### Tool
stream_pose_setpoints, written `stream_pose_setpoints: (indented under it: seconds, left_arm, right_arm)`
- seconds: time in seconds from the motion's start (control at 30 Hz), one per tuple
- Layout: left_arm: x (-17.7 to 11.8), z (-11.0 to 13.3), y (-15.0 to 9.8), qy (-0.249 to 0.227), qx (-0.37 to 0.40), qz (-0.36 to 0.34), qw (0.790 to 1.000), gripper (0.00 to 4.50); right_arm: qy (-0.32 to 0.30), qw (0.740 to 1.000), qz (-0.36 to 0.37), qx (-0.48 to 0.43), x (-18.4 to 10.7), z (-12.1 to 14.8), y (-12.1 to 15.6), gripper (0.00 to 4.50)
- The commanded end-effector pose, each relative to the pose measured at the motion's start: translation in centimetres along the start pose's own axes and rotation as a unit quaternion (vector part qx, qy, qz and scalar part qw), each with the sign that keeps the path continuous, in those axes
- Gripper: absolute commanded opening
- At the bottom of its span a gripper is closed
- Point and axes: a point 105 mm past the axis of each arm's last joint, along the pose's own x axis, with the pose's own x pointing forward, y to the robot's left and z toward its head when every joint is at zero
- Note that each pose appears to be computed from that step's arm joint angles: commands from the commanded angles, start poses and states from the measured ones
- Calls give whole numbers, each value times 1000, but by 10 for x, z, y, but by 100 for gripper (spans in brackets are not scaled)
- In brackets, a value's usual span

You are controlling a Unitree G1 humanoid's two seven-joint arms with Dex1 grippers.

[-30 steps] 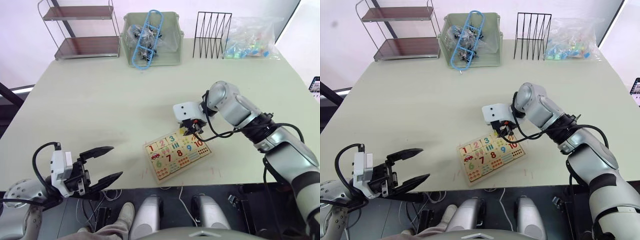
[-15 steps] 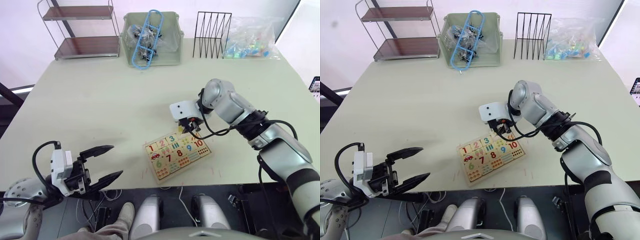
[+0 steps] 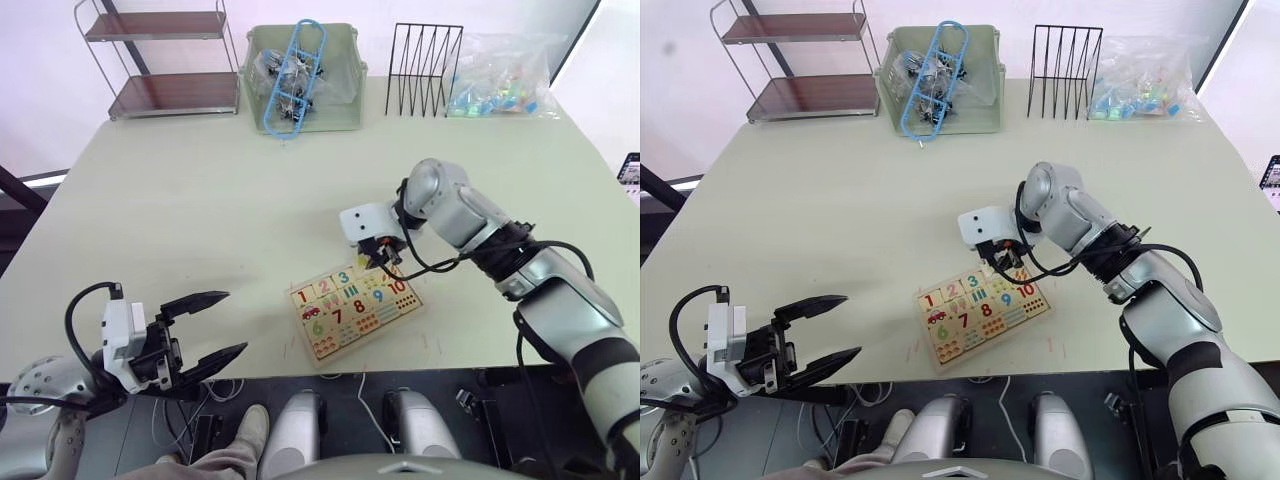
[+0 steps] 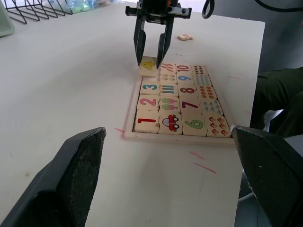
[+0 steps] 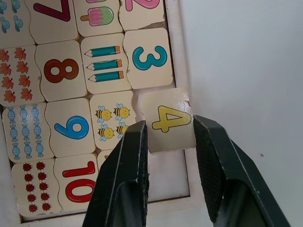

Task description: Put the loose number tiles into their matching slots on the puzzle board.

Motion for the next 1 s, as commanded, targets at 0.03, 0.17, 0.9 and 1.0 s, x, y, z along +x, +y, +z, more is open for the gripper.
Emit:
stream_pose_setpoints:
  seconds: [0.03,0.17,0.9,1.0]
  left_arm:
    - [-2,8,1,-4,17,5,1000,450]
    - [-2,8,1,-5,17,7,1000,450]
    - [-1,7,0,-4,15,9,1000,450]
    - [-1,7,0,-4,14,9,1000,450]
  right_arm:
    - [-4,1000,-12,-11,-5,5,-4,85]
    - [-2,1000,-8,-10,-3,3,-3,85]
    - [-3,1000,5,-17,2,5,0,85]
    - [-4,1000,8,-19,3,6,0,85]
